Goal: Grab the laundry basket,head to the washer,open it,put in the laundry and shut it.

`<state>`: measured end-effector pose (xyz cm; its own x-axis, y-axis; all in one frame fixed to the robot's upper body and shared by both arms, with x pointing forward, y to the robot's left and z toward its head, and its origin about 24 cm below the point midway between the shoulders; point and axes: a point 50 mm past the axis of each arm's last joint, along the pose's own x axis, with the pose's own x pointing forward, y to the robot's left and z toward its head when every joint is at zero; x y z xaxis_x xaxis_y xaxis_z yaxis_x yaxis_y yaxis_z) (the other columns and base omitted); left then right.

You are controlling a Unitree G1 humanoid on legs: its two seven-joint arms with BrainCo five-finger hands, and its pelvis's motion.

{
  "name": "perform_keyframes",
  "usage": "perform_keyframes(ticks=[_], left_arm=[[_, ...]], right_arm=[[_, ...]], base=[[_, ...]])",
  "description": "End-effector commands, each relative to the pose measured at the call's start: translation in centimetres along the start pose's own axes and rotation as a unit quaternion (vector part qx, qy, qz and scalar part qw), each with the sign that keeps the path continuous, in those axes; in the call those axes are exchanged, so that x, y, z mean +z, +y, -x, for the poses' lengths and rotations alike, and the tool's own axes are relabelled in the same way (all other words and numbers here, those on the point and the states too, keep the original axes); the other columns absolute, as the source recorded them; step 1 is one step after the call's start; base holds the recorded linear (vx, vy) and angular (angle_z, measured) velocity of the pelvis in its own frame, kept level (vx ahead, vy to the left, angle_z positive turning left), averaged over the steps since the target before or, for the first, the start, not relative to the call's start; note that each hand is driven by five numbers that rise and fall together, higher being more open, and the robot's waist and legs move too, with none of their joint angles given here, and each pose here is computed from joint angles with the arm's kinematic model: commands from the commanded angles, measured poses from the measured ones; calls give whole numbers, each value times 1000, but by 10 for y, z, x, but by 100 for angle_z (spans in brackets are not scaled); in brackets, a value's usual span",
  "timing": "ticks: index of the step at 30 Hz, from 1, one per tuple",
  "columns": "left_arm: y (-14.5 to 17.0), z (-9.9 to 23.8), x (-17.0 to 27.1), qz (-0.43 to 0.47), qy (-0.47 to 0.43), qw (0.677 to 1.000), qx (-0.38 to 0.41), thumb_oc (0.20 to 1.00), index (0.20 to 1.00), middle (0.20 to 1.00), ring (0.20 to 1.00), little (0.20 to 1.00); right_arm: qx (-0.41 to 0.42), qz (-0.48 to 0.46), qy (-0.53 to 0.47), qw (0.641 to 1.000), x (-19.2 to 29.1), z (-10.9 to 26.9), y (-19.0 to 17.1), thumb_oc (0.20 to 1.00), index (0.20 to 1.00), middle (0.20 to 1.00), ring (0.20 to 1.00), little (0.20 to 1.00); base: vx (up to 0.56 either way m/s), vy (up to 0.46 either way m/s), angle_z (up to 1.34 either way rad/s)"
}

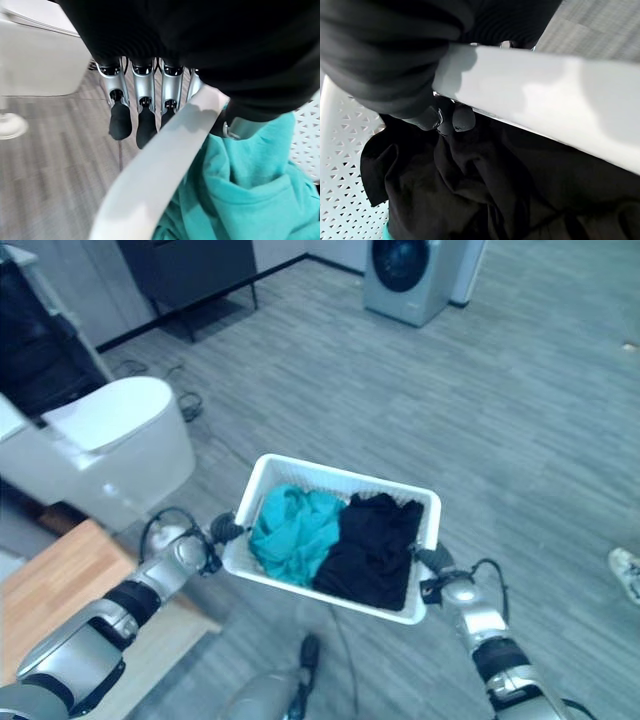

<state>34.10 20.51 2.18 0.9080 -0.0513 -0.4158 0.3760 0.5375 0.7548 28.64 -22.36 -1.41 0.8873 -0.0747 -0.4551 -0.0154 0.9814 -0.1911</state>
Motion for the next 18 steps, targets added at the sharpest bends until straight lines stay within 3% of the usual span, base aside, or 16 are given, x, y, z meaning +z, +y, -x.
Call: perform_keyframes(ticks=[1, 7, 18], left_arm=[[37, -9, 69, 16, -119, 990, 70, 200, 200, 200, 200, 200], [37, -13, 78, 21, -113, 991, 71, 200, 200, 200, 200, 200], [33, -17, 70, 28, -96, 992, 74, 200, 200, 200, 200, 200]], right_arm=[[49, 10, -139, 989, 64, -2, 18, 200, 200, 200, 200, 200], [26, 9, -147, 989, 74, -5, 3, 200, 200, 200, 200, 200], [10, 33, -140, 990, 71, 2, -23, 200, 200, 200, 200, 200]], base=[[282, 21, 2], [321, -70, 45], [478, -238, 49]])
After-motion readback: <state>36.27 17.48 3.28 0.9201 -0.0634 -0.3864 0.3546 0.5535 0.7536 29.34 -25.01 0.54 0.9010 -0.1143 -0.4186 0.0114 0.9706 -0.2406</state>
